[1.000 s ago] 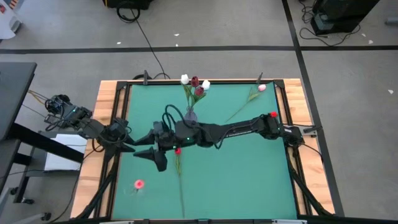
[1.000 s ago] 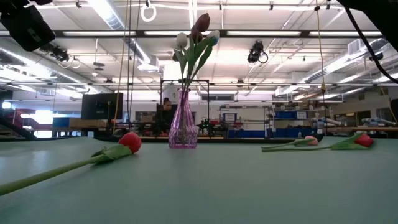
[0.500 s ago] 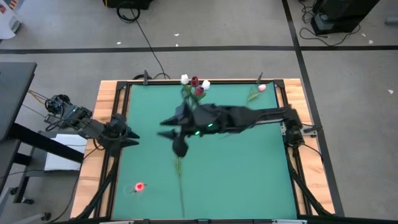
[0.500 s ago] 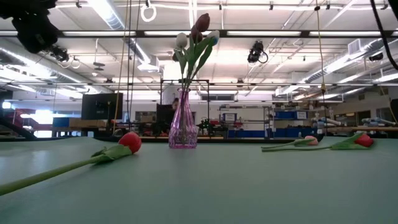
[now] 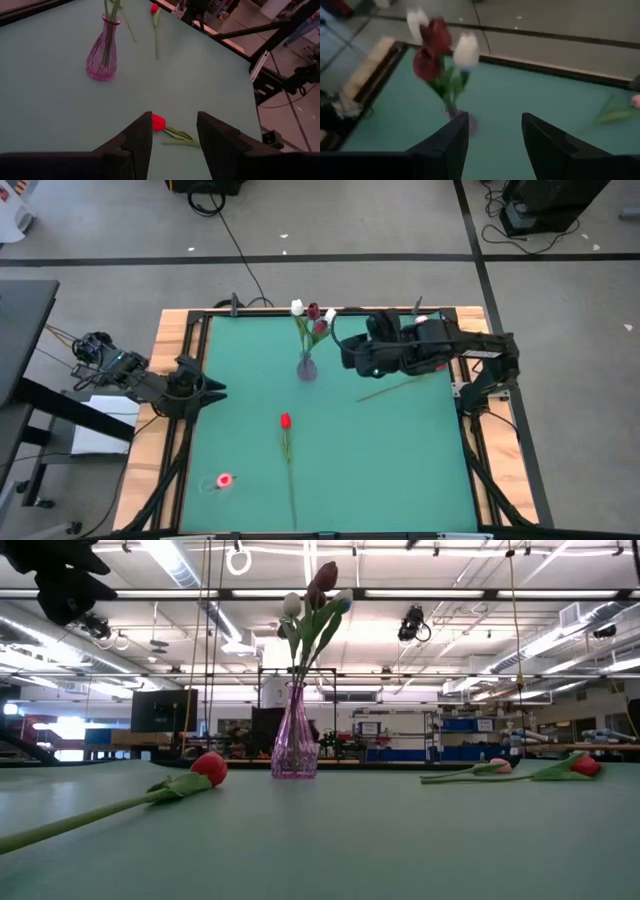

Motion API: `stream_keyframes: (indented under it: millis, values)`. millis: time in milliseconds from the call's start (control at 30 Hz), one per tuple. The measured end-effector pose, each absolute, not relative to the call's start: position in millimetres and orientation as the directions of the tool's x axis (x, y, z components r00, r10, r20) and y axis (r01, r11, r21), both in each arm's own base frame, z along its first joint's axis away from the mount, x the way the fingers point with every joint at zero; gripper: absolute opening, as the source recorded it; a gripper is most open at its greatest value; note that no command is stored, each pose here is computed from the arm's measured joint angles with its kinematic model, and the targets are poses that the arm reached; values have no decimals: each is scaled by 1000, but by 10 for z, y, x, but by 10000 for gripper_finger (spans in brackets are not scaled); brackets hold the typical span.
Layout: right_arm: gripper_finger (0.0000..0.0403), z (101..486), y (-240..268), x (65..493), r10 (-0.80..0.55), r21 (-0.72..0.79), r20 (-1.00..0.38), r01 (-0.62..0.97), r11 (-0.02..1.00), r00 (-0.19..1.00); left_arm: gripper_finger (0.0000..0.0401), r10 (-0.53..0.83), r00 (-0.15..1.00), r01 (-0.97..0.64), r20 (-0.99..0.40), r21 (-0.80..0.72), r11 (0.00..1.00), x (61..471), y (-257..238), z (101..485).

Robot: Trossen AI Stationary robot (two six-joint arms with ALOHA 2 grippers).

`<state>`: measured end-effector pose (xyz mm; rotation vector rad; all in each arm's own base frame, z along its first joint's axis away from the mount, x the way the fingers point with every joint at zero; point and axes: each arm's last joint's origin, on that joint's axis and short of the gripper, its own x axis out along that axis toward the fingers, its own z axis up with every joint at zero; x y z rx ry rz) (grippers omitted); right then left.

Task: Sort flowers into vase by color
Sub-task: Put the pink tulip into the transparent vase

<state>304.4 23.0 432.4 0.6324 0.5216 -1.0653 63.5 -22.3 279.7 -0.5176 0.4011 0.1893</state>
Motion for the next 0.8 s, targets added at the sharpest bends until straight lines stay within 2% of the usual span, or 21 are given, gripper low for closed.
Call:
stream_keyframes:
  millis: [100, 367, 567, 667, 800]
  values:
    - [191, 4197, 240, 3028, -601, 301, -666, 897, 324, 441, 160, 77, 903, -277, -422, -438, 855, 672, -247, 2799]
    - [191, 3469, 135, 2829, -566, 269, -797, 963, -19, 211, 160, 93, 863, -316, -497, -386, 866, 831, -354, 2737]
    - [191, 3033, -109, 2734, -488, 166, -872, 953, -255, 22, 160, 105, 835, -330, -540, -339, 881, 920, -414, 2690]
    - [191, 2869, -294, 2688, -419, 92, -907, 946, -311, -49, 160, 104, 827, -323, -552, -315, 893, 941, -429, 2677]
    - [191, 2669, -614, 2628, -354, 25, -930, 941, -338, -102, 160, 67, 820, -311, -569, -344, 886, 944, -442, 2668]
